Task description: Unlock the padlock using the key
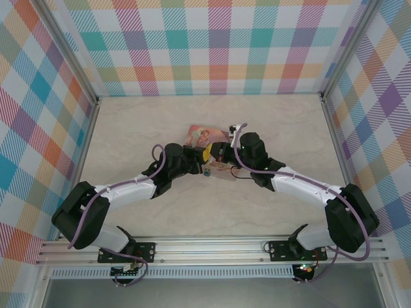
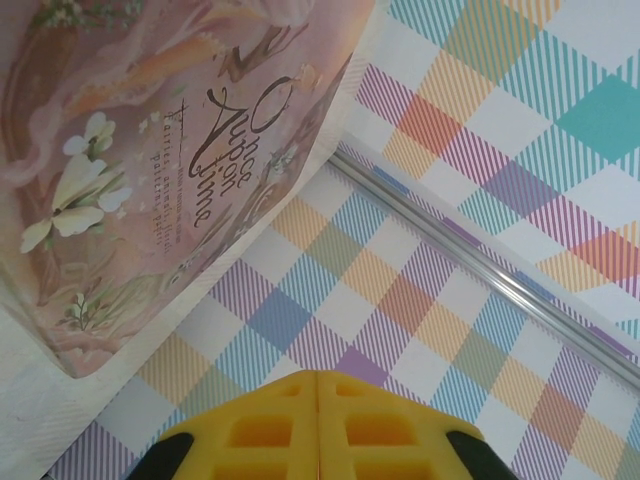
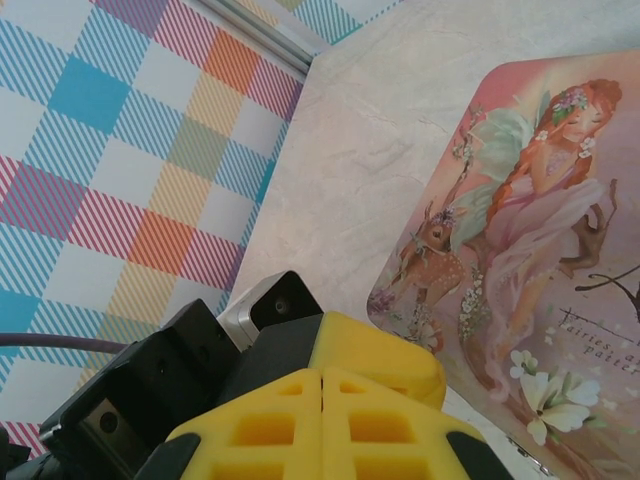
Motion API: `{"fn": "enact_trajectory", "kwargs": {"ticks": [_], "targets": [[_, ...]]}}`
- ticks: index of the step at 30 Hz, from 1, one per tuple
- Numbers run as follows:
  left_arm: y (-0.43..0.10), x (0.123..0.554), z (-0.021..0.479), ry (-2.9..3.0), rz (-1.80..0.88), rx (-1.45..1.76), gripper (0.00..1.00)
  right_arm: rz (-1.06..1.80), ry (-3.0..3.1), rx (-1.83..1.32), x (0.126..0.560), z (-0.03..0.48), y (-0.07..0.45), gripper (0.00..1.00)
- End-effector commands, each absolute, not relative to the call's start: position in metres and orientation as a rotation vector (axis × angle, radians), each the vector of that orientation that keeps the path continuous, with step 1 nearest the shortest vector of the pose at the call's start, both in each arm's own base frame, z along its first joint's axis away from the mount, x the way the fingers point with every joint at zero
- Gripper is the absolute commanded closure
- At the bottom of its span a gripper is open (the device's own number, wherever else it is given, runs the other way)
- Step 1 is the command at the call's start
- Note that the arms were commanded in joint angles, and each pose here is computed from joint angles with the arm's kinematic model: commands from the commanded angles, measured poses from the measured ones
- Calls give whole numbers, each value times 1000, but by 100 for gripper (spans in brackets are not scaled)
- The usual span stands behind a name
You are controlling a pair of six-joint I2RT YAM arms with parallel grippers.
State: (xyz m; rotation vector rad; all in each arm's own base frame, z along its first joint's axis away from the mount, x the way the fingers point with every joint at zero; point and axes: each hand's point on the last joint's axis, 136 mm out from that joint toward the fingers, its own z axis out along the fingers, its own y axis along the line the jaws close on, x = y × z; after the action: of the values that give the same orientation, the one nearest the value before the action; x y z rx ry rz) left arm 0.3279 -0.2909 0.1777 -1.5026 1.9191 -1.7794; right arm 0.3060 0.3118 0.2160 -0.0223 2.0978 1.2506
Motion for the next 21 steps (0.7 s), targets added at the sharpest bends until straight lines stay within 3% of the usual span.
{"fn": "enact_trajectory", "kwargs": {"ticks": [1,8,17,21], "targets": [[-292,327,186,1782,-1905,-1739,97,1261,2074,-32,300,223,310,100],[-287,335,198,1811,-1845,-1535,100,1228,2087,-34,295,220,302,98],[-266,351,257,1944,-1310,-648,100,1301,2090,-159,276,232,282,59],[-277,344,296,1904,-1220,-273,100,1386,2054,-257,266,242,278,44]]}}
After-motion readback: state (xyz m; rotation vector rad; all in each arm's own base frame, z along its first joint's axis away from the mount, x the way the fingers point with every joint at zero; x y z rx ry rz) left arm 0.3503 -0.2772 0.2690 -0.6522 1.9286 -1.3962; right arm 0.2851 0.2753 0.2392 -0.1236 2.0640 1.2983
